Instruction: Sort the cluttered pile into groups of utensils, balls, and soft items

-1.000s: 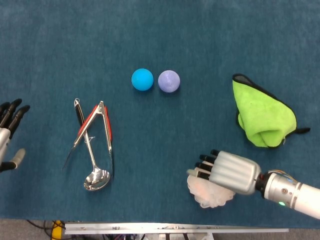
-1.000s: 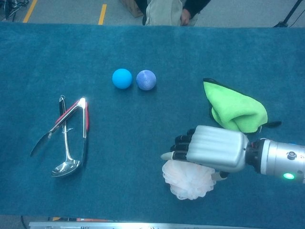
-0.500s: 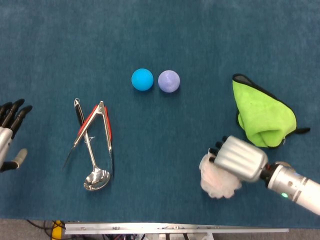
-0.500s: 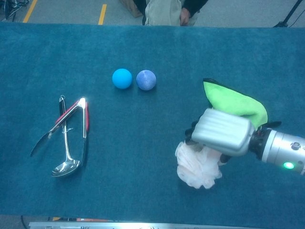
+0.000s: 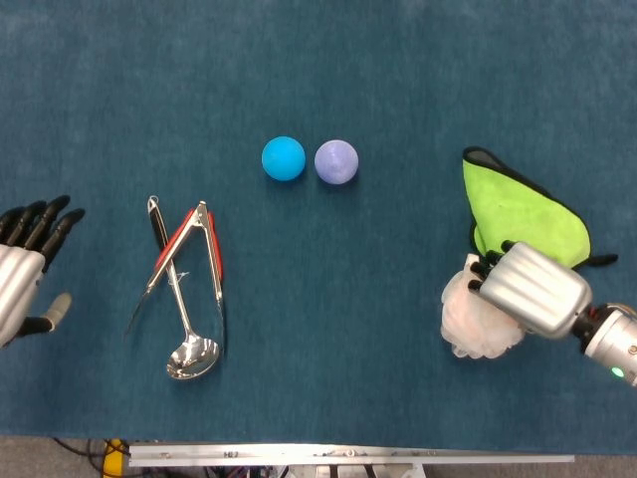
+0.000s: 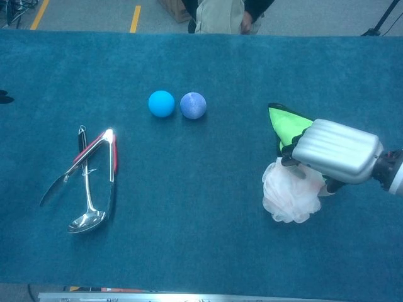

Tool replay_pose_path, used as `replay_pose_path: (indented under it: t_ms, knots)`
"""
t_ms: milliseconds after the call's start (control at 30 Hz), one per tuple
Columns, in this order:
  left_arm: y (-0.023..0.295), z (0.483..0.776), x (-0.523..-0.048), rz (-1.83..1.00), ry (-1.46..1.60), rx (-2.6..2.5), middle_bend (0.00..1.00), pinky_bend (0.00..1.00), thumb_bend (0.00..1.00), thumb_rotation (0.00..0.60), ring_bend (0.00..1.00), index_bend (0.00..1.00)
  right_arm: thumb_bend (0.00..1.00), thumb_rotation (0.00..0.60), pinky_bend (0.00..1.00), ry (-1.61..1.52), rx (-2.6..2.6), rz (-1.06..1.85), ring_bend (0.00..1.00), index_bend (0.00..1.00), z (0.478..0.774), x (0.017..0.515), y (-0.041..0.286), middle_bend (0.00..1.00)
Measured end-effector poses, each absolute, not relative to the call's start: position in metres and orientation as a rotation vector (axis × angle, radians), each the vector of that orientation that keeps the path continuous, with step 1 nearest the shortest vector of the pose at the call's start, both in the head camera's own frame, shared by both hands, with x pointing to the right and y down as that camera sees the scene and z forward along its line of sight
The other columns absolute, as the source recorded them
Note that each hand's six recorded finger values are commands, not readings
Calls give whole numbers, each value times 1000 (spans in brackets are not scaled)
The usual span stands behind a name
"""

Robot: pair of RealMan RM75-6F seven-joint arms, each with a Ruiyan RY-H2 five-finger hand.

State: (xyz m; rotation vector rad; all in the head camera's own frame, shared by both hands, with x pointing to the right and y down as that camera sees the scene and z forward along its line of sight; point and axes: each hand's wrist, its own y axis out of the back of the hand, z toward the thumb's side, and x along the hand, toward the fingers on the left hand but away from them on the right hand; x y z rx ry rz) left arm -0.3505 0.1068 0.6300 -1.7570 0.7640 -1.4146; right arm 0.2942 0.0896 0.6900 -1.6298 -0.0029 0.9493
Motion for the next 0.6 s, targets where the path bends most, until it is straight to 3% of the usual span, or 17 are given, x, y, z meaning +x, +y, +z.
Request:
replay_pose_path:
  t_ms: [200, 300, 433, 600]
  knots:
    - [105, 628, -352, -1414, 777, -1748, 11, 73, 349, 600, 0, 0, 0, 600, 424, 19, -1602, 985, 370, 241, 692, 299, 87, 411]
    - [104, 629, -352, -1416, 773, -1750, 11, 73, 349, 600, 0, 0, 0, 600, 303, 12, -1604, 993, 282, 124, 689, 300, 87, 336]
    - [102, 631, -350, -1410, 769, -1753, 11, 73, 349, 600, 0, 0, 0, 600, 242, -29, -1604, 993, 198, 76, 684, 303, 85, 274]
    - [95, 631, -347, -1387, 774, -1752, 11, 73, 349, 600, 0, 0, 0, 600, 239, -120, -1617, 1009, 182, 68, 672, 313, 79, 263]
